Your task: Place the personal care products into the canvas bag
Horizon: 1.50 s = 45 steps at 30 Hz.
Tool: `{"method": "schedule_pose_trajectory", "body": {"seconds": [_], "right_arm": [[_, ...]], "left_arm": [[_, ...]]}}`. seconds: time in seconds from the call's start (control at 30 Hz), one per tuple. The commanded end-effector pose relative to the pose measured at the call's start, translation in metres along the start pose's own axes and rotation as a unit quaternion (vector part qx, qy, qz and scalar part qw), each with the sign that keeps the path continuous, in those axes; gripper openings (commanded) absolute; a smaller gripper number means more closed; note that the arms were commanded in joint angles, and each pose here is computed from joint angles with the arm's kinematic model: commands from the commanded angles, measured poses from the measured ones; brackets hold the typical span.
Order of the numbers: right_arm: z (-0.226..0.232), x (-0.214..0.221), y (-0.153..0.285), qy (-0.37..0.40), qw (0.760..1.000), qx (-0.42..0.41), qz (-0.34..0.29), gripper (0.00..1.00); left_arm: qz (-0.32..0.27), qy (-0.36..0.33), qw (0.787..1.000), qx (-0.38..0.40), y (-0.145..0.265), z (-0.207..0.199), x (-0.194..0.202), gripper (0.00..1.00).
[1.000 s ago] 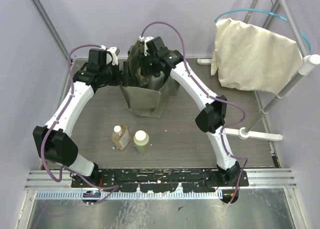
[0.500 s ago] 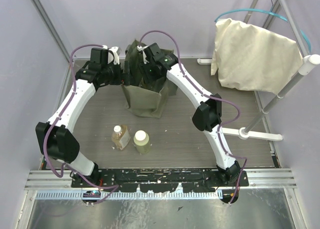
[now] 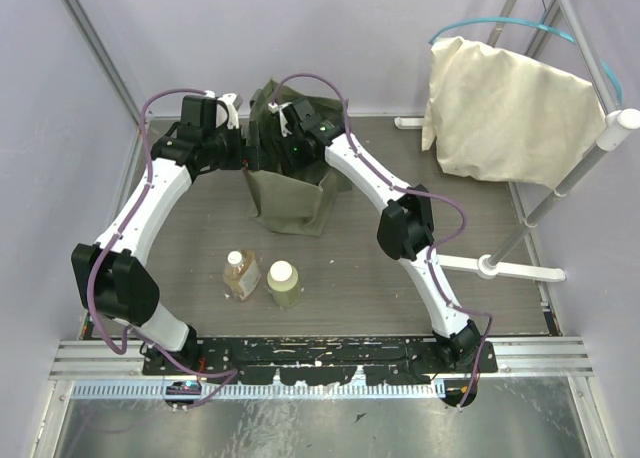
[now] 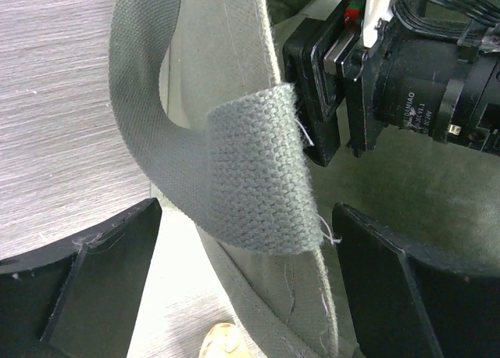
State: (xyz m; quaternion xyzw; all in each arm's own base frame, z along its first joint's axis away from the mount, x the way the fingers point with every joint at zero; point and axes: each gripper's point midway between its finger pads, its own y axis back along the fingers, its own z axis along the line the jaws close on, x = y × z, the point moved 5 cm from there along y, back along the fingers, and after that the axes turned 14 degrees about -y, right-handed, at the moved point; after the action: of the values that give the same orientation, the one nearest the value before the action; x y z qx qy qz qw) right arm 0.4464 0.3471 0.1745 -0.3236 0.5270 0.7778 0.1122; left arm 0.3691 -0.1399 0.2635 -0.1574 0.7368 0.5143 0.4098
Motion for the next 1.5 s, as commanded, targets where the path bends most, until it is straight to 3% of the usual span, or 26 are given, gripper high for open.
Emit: {"method": "schedule_pose_trajectory", "body": {"seconds": [0.0,0.27,0.37,0.47,0.6,0.83,1.13,1.3,1.47], "right_arm": [[0.01,-0.038,0.015,0.006,0.996,-0.029,-0.082,0.05],[0.015,-0.052,0.041,0.008,0.994,-0.037,-0.107,0.69],[0.02,-0.065,0.064,0.01,0.99,-0.043,-0.133,0.85],[0.024,-0.077,0.09,0.013,0.986,-0.049,-0.158,0.95],[0.029,-0.092,0.132,0.016,0.979,-0.059,-0.197,1.0],[0.035,-0.09,0.206,0.012,0.971,-0.075,-0.227,1.0],[0.081,0.002,0.244,0.114,0.979,-0.031,-0.166,1.0],[0.098,0.051,0.265,0.093,0.98,-0.094,-0.15,1.0],[0.105,0.097,0.27,0.074,0.985,-0.105,-0.113,1.0]], "left_arm": [[0.016,-0.001,1.0,-0.001,-0.008,0.001,0.005,0.98],[0.015,0.002,1.0,0.002,-0.009,0.001,0.004,0.98],[0.014,0.002,1.0,0.003,-0.01,0.0,0.004,0.98],[0.013,0.002,1.0,0.003,-0.01,0.0,0.004,0.98],[0.012,0.004,1.0,0.001,-0.009,0.001,0.003,0.98],[0.011,-0.003,1.0,-0.003,-0.006,0.002,0.001,0.98],[0.025,-0.014,0.999,-0.014,-0.003,0.005,0.006,0.98],[0.031,-0.017,0.999,-0.016,-0.002,0.006,0.009,0.98],[0.029,-0.018,0.999,-0.018,0.002,0.006,0.012,0.98]]}}
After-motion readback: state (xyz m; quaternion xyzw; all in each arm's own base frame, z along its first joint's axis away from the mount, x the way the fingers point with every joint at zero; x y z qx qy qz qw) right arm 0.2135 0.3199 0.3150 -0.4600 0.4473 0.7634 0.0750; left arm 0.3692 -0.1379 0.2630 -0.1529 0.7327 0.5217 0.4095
